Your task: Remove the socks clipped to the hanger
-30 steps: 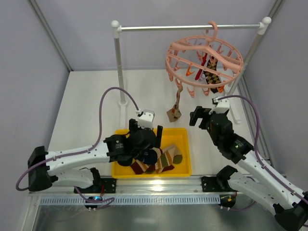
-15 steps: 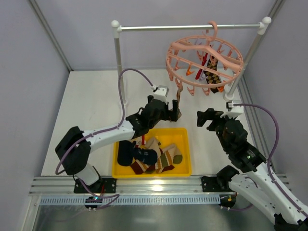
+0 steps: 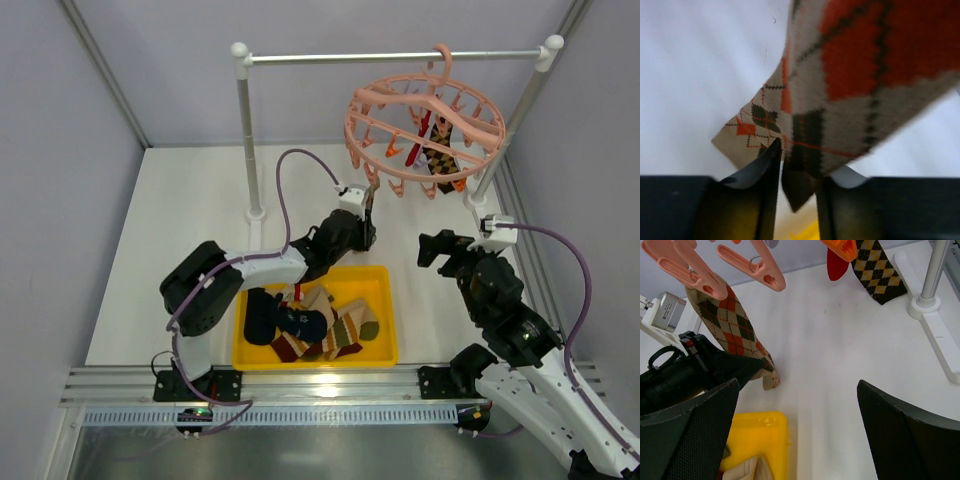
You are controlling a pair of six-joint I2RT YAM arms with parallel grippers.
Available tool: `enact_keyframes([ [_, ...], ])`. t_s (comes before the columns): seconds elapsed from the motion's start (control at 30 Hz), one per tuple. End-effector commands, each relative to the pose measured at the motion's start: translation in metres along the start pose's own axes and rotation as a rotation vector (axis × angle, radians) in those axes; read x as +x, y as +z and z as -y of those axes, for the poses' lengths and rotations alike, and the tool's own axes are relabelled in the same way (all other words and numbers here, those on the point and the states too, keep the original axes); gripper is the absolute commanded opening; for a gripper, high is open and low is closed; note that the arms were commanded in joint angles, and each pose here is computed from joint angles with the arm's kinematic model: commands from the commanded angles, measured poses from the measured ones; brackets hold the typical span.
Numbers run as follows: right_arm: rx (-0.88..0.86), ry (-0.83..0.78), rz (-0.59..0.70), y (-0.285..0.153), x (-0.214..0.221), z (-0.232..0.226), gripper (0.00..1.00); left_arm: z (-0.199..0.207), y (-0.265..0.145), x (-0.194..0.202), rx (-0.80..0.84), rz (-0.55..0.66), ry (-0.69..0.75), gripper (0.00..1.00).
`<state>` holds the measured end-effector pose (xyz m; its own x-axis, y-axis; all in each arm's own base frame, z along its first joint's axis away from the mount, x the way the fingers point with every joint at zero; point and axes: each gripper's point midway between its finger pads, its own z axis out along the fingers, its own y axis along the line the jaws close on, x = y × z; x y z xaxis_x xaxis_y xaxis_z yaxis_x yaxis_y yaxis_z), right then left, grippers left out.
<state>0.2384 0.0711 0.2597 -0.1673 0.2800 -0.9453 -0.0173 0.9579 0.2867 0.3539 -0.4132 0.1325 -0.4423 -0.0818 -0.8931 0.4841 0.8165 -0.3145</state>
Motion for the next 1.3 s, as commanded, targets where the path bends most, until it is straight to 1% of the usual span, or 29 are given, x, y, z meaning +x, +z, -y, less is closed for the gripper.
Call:
enact_keyframes([
  [0.0,0.008,-0.012,0.018,0.000,-0.010,0.000,1.00,0.015,0.000,-0.045,0.059,0.159,-0.021,0.25],
  [0.03,0.007,-0.017,0.020,0.001,-0.011,-0.001,1.00,0.015,-0.003,-0.048,0.064,0.175,-0.024,0.16],
  [0.07,0.010,-0.015,0.026,0.002,-0.015,-0.002,1.00,0.012,-0.007,-0.045,0.062,0.184,-0.019,0.00],
  [0.1,0.020,-0.028,0.017,0.005,-0.014,-0.002,1.00,0.012,-0.016,-0.054,0.059,0.209,-0.025,0.00],
  [0.13,0.026,-0.046,0.012,0.006,-0.015,-0.002,1.00,0.006,-0.020,-0.047,0.049,0.201,-0.018,0.00],
  [0.2,0.035,-0.068,0.008,0.010,-0.022,-0.005,1.00,0.011,-0.035,-0.058,0.066,0.240,-0.021,0.00],
  [0.23,0.027,-0.080,0.007,0.012,-0.025,-0.008,1.00,0.008,-0.039,-0.052,0.058,0.232,-0.017,0.00],
  [0.27,0.008,-0.074,0.014,0.012,-0.034,-0.015,1.00,0.011,-0.044,-0.054,0.062,0.239,-0.017,0.00],
  [0.33,-0.013,-0.084,0.001,0.018,-0.037,-0.025,1.00,0.020,-0.057,-0.055,0.075,0.239,-0.005,0.00],
  [0.37,-0.041,-0.074,0.015,0.018,-0.046,-0.035,1.00,0.023,-0.060,-0.054,0.077,0.238,0.005,0.00],
  [0.4,-0.051,-0.073,0.017,0.020,-0.049,-0.040,1.00,0.033,-0.066,-0.047,0.084,0.223,0.038,0.00],
  [0.43,-0.055,-0.085,0.005,0.025,-0.048,-0.047,1.00,0.034,-0.071,-0.051,0.063,0.234,0.048,0.00],
  [0.47,-0.068,-0.080,0.024,0.025,-0.058,-0.056,1.00,0.039,-0.075,-0.050,0.067,0.233,0.060,0.00],
  [0.5,-0.074,-0.093,0.027,0.023,-0.060,-0.067,1.00,0.043,-0.079,-0.051,0.071,0.233,0.067,0.00],
  [0.53,-0.076,-0.105,0.028,0.024,-0.063,-0.076,1.00,0.050,-0.083,-0.045,0.079,0.220,0.086,0.00],
  [0.6,-0.094,-0.142,0.031,0.022,-0.070,-0.103,1.00,0.054,-0.091,-0.049,0.081,0.227,0.086,0.00],
  [0.67,-0.115,-0.146,0.028,0.024,-0.078,-0.122,1.00,0.058,-0.100,-0.049,0.090,0.228,0.084,0.00],
  [0.77,-0.141,-0.127,0.036,0.022,-0.091,-0.138,1.00,0.062,-0.109,-0.045,0.100,0.226,0.085,0.00],
  [0.9,-0.135,-0.150,0.008,0.030,-0.093,-0.152,1.00,0.072,-0.125,-0.049,0.137,0.251,0.084,0.00],
  [1.1,-0.131,-0.118,0.015,0.029,-0.104,-0.155,1.00,0.081,-0.146,-0.050,0.167,0.271,0.100,0.00],
  [1.2,-0.131,-0.102,0.020,0.028,-0.108,-0.156,1.00,0.082,-0.150,-0.049,0.174,0.269,0.107,0.00],
  [1.27,-0.117,-0.113,-0.004,0.031,-0.105,-0.158,1.00,0.084,-0.152,-0.049,0.185,0.268,0.116,0.00],
])
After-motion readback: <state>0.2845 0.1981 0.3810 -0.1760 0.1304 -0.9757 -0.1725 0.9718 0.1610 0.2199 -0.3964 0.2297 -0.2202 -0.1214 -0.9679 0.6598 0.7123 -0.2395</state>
